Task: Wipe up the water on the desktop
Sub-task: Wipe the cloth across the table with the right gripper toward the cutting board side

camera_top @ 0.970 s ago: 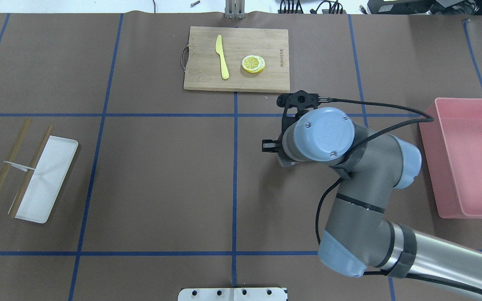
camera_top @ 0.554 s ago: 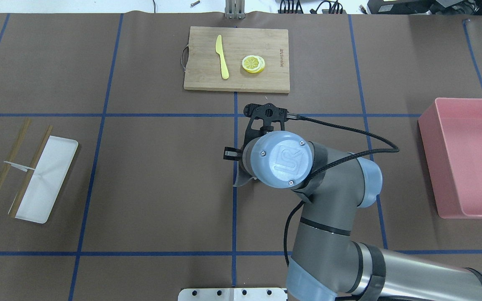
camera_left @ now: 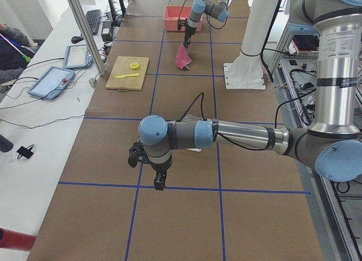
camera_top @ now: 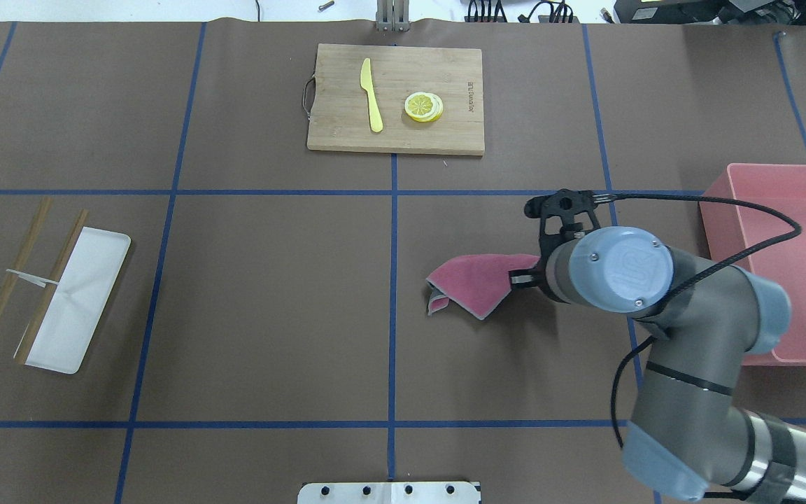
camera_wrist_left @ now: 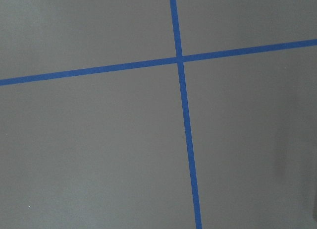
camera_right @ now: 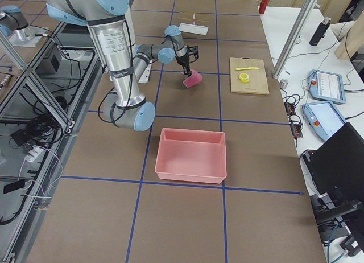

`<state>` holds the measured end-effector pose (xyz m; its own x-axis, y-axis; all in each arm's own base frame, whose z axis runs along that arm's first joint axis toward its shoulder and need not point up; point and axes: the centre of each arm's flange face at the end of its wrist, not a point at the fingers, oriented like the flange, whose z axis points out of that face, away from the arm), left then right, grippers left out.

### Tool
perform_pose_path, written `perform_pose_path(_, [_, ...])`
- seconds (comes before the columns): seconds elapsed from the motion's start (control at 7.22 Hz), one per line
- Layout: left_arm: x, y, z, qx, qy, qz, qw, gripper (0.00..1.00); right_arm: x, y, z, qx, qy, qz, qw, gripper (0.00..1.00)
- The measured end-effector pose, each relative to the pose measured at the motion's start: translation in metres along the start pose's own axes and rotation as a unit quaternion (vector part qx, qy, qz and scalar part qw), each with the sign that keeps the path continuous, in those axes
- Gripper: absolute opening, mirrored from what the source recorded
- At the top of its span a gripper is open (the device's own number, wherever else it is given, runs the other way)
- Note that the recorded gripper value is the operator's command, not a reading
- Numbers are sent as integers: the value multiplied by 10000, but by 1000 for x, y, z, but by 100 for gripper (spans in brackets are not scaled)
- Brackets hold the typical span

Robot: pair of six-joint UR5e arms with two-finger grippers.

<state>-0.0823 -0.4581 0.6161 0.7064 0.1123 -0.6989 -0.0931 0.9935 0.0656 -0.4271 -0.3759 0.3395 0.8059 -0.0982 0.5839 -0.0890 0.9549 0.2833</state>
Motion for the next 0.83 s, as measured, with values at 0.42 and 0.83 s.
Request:
perform_pose_path(0.42, [1, 0, 1, 2, -2, -4, 10000, 99, 108, 14, 24, -286, 731, -460, 9959, 0])
perform_pose_path(0.83, [0, -1, 1, -3, -7, -13, 10000, 99, -30, -7, 2, -221, 226, 26, 9995, 0])
